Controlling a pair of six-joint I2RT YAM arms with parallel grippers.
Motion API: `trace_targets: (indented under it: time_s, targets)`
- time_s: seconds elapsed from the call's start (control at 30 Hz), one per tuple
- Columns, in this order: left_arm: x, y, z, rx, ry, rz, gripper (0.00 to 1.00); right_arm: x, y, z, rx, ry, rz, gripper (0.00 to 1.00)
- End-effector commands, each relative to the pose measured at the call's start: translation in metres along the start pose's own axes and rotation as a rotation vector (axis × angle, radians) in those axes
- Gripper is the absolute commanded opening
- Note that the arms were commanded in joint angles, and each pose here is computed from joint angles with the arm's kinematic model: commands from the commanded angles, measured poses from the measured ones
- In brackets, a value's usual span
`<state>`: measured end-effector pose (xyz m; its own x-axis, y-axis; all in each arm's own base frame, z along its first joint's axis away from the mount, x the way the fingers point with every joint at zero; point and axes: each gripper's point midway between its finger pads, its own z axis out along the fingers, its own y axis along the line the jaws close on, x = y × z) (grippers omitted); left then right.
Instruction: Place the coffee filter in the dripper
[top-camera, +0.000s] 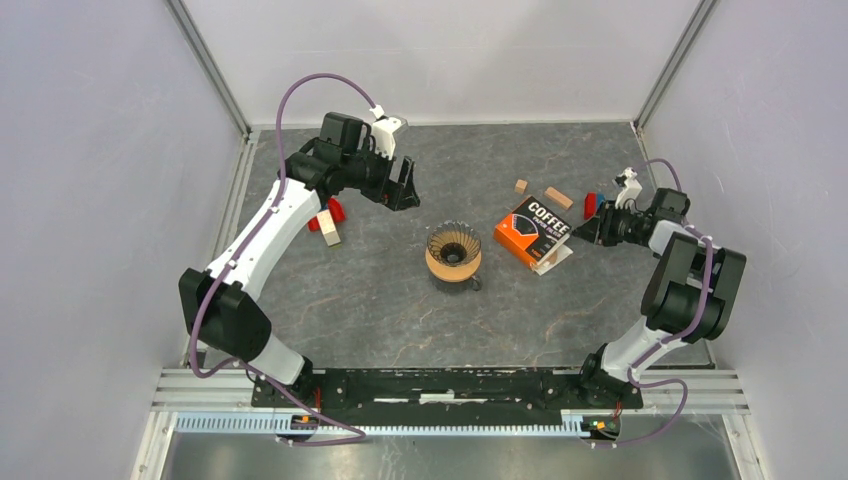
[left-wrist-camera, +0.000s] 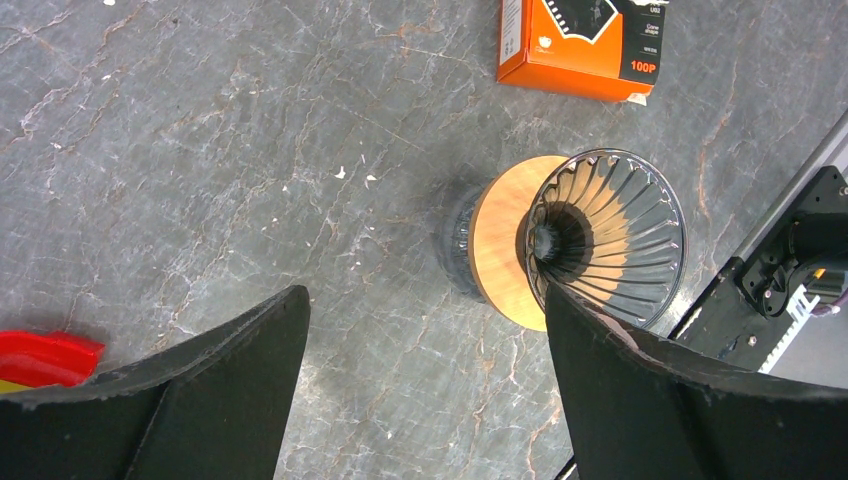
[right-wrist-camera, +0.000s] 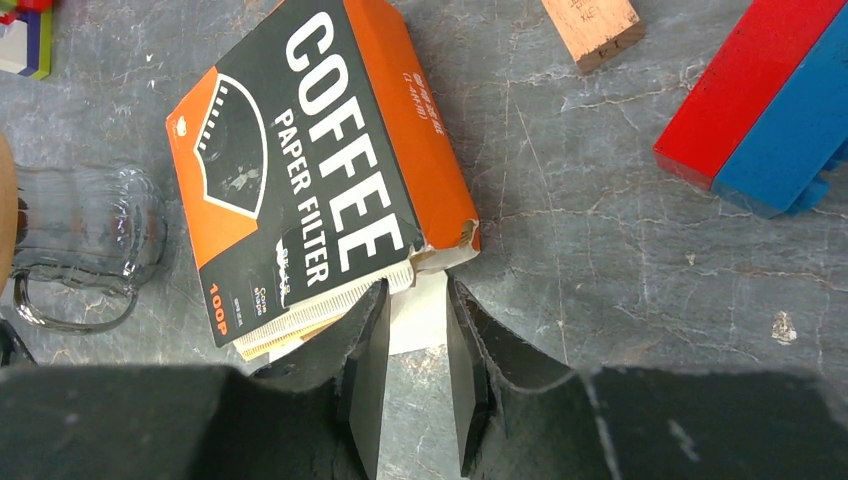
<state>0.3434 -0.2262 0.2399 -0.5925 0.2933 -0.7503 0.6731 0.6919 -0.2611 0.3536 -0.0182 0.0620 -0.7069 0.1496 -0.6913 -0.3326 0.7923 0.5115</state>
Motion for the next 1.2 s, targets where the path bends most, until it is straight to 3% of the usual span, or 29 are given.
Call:
trace_targets:
  time_s: [0.0, 0.6, 0.87, 1.17]
  targets:
    - [-0.019, -0.006, -0.003, 0.019, -0.049, 0.008, 0.93, -0.006, 0.002, 0.006, -0.027, -0.024, -0.021, 0.33]
    - [-0.018, -0.005, -0.003, 0.018, -0.044, 0.009, 0.94, 0.009, 0.008, 0.017, -0.071, 0.005, 0.005, 0.3]
    - [-0.015, -0.004, -0.001, 0.018, -0.035, 0.008, 0.94, 0.006, 0.011, 0.021, -0.102, -0.012, 0.041, 0.2]
    - [-0.016, -0.004, -0.001, 0.017, -0.035, 0.007, 0.94, 0.007, 0.011, 0.021, -0.1, -0.01, 0.042, 0.16]
